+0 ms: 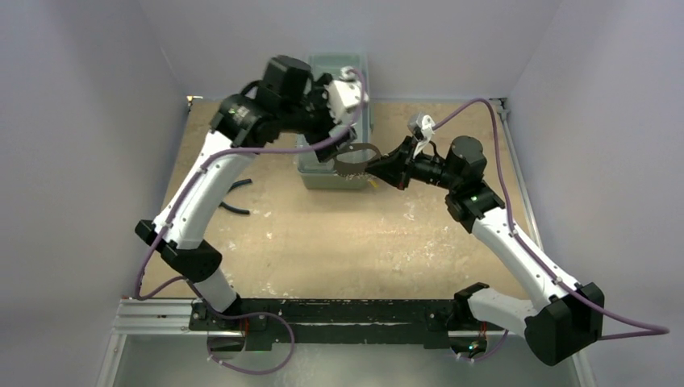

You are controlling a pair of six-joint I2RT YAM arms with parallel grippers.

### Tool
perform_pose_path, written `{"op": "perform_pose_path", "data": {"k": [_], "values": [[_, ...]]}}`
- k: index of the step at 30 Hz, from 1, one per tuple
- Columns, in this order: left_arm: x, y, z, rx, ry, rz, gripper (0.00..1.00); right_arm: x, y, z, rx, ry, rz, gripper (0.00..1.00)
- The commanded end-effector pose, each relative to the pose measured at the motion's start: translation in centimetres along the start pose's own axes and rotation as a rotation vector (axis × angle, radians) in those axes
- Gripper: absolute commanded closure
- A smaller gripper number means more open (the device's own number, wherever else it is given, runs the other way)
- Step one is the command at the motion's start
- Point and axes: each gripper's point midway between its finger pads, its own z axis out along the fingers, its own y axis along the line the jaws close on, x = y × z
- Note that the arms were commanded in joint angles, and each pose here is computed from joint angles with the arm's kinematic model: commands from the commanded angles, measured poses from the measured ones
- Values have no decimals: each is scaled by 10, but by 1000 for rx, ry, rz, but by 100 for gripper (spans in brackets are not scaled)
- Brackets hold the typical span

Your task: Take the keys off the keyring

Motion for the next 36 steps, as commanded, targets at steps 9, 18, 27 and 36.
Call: {"op": "perform_pose_path", "data": {"k": [9,18,27,36], "values": [[-10,15,-76,373,-428,-463,4,-76,58,-18,-219,-212,-146,100],[-23,-32,-74,462,-462,-417,5,-82,75,-20,-329,-207,-176,100],[-28,-59,-60,537,-446,-345,14,-82,74,-17,-338,-195,-182,100],[-28,-60,-65,460,-406,-307,9,-71,65,-10,-331,-171,-174,100]]}}
